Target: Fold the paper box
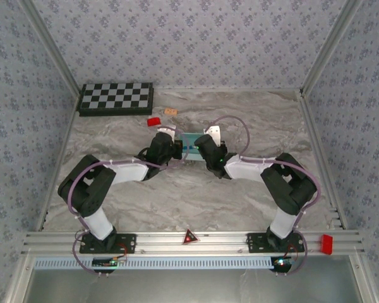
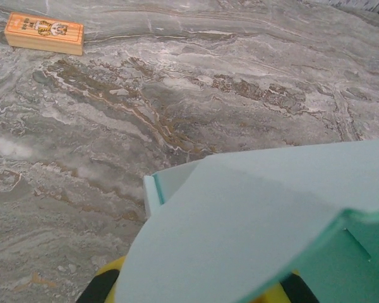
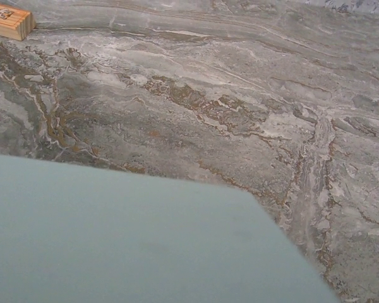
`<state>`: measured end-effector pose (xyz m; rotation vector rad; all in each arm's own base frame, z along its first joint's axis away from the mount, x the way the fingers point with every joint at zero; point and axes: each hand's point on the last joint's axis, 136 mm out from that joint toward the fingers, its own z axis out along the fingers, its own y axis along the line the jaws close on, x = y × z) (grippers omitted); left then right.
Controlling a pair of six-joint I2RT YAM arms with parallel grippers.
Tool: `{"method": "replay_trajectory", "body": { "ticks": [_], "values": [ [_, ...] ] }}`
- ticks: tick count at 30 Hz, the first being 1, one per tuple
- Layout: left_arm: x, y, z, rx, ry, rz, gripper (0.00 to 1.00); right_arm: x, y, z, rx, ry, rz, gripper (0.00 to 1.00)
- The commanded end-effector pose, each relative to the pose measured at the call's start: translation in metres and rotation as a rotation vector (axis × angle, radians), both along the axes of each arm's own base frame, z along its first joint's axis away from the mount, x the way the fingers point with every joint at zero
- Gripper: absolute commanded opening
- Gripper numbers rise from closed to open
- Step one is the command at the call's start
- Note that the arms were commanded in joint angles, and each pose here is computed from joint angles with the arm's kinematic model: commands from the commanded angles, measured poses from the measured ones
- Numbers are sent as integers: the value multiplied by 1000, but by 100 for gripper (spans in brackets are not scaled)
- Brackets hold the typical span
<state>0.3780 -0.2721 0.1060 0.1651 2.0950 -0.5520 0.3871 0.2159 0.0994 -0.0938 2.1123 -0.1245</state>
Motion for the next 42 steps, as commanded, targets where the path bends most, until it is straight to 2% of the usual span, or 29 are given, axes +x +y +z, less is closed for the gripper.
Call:
{"method": "replay_trajectory", "body": {
  "ticks": [1,18,42],
  "values": [
    [-15,-14,7,-23,-11,-62,0,-5,5,9,-1,-36,20,17],
    [-32,-11,-14,3,14,-50,0,-28,3,-7,-46,-40,18,19],
    [-45,-5,-36,25,56,-45,0,-47,-1,-23,-78,-15,9,27]
  ]
}}
